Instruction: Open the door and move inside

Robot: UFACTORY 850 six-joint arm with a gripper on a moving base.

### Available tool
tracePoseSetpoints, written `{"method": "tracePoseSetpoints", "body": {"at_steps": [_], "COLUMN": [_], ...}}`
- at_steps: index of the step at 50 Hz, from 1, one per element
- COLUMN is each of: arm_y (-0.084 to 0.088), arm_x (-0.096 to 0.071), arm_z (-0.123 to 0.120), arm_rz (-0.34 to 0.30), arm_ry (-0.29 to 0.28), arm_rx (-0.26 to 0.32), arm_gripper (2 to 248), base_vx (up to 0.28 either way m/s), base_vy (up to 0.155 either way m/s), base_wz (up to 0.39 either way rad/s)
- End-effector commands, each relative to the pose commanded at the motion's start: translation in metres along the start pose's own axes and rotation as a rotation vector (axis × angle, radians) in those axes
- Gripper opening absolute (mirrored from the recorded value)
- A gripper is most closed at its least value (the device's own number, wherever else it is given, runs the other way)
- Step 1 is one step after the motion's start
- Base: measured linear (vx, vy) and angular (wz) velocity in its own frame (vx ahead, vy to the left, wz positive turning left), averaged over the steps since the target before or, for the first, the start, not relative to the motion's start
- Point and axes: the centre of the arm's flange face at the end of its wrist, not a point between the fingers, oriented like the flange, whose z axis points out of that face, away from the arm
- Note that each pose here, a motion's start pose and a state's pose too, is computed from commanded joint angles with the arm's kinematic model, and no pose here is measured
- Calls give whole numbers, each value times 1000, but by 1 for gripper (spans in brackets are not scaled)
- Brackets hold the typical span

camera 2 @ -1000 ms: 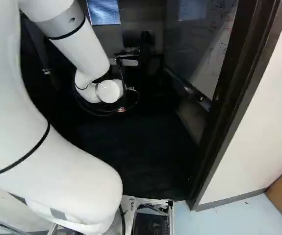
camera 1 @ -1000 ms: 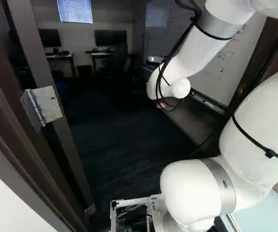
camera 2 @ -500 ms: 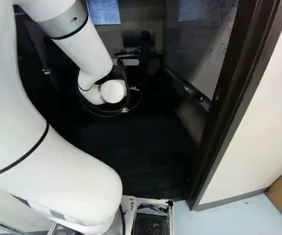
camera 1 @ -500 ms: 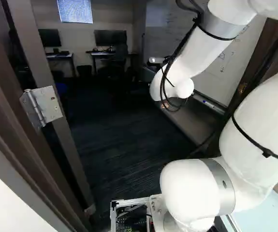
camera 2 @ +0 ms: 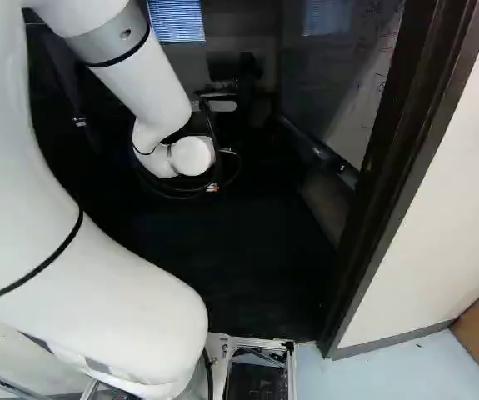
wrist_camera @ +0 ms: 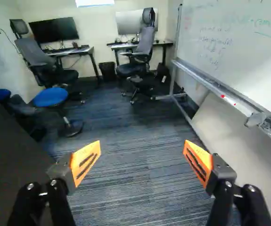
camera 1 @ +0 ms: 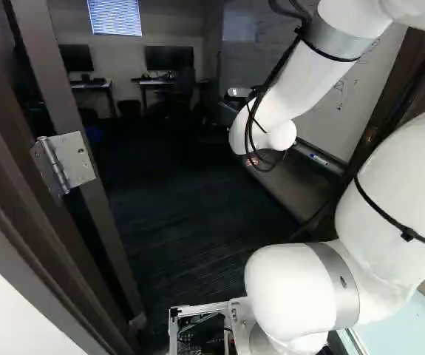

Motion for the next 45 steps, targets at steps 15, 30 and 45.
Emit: {"method": "tracePoseSetpoints", "body": {"at_steps": [15, 30, 45], "arm_y": [0, 0, 0], "arm_x": [0, 0, 0], "arm_z": [0, 0, 0], "arm_rz": [0, 0, 0], "arm_ry": [0, 0, 0], "arm_rx": [0, 0, 0], "arm_gripper": [247, 247, 247], "base_vx": [95, 136, 157], "base_vy": [2, 4, 4], "base_wz": [-2, -2, -1]}}
